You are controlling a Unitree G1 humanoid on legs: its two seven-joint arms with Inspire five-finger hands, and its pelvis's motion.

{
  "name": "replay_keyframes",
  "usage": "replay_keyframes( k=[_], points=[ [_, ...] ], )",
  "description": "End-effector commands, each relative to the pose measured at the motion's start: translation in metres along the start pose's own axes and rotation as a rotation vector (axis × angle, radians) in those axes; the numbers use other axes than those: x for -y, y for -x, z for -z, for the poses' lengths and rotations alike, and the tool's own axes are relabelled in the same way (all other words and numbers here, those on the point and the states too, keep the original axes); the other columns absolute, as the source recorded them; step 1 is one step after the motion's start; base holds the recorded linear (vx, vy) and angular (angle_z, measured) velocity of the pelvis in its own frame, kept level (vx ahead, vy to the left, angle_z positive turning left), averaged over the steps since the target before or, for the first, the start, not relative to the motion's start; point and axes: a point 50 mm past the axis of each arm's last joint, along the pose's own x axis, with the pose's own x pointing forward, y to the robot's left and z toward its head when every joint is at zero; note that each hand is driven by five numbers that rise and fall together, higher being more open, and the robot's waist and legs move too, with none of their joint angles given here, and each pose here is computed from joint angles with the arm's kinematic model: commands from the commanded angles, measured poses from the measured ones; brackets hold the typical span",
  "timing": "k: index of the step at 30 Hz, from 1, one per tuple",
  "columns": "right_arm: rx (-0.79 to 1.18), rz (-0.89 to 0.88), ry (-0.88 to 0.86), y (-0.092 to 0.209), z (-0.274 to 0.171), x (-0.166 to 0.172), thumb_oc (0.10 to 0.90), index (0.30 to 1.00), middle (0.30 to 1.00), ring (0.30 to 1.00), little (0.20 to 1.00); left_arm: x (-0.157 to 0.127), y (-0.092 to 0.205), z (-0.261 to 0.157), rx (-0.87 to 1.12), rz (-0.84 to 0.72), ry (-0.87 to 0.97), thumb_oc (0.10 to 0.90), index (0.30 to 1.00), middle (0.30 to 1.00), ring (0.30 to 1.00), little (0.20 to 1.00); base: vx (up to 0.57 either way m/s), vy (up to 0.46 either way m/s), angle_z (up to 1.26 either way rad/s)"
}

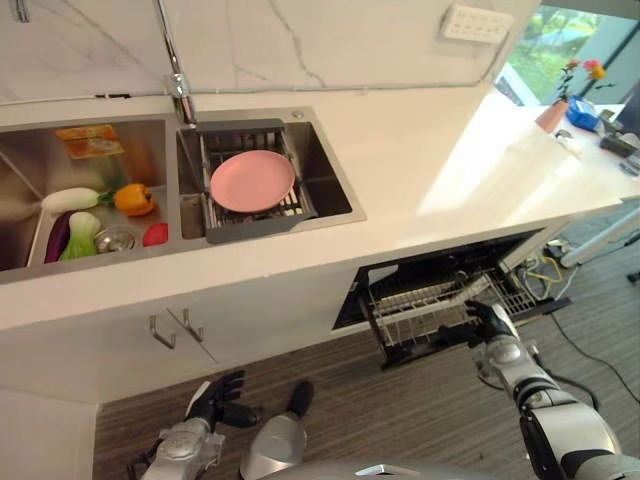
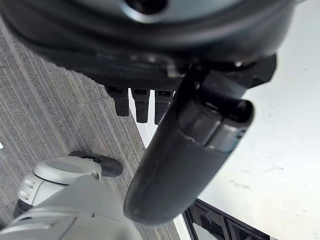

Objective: Place the dishes in the dishwasher.

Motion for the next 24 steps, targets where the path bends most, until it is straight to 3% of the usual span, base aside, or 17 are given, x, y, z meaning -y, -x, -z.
replay_keyframes(
  k=[1, 10, 16, 20, 22, 24],
  points=[
    [-0.564, -0.099, 0.324, 0.048, 0.147, 0.006, 0.800, 0.900, 0.900, 0.900, 0.900, 0.017, -0.003, -0.020, 0.099, 0.048, -0.019, 0.800, 0.900, 0.900, 0.900, 0.900, -0.01, 0.001, -0.09],
    [-0.587, -0.135, 0.242, 0.059, 0.164, -0.011, 0.800, 0.900, 0.900, 0.900, 0.900, 0.012, -0.005, -0.014, 0.064, 0.009, 0.012, 0.800, 0.900, 0.900, 0.900, 0.900, 0.00, -0.009, -0.24],
    [-0.514, -0.123, 0.212, 0.050, 0.148, -0.017, 0.800, 0.900, 0.900, 0.900, 0.900, 0.009, -0.007, 0.001, -0.009, -0.012, -0.019, 0.800, 0.900, 0.900, 0.900, 0.900, 0.01, -0.020, 0.40],
    [-0.308, -0.037, 0.107, 0.027, 0.096, -0.015, 0.800, 0.900, 0.900, 0.900, 0.900, 0.010, -0.008, 0.019, -0.095, -0.039, -0.040, 0.800, 0.900, 0.900, 0.900, 0.900, 0.01, -0.015, -0.17],
    [-0.051, 0.038, 0.009, 0.017, 0.043, -0.016, 0.800, 0.900, 0.900, 0.900, 0.900, 0.010, -0.007, 0.030, -0.141, -0.072, -0.035, 0.800, 0.900, 0.900, 0.900, 0.900, -0.02, 0.011, -0.28],
    [0.085, 0.104, -0.043, 0.019, 0.018, -0.006, 0.800, 0.900, 0.900, 0.900, 0.900, 0.014, -0.004, 0.042, -0.192, -0.078, -0.034, 0.800, 0.900, 0.900, 0.900, 0.900, 0.00, 0.000, -0.33]
  ],
)
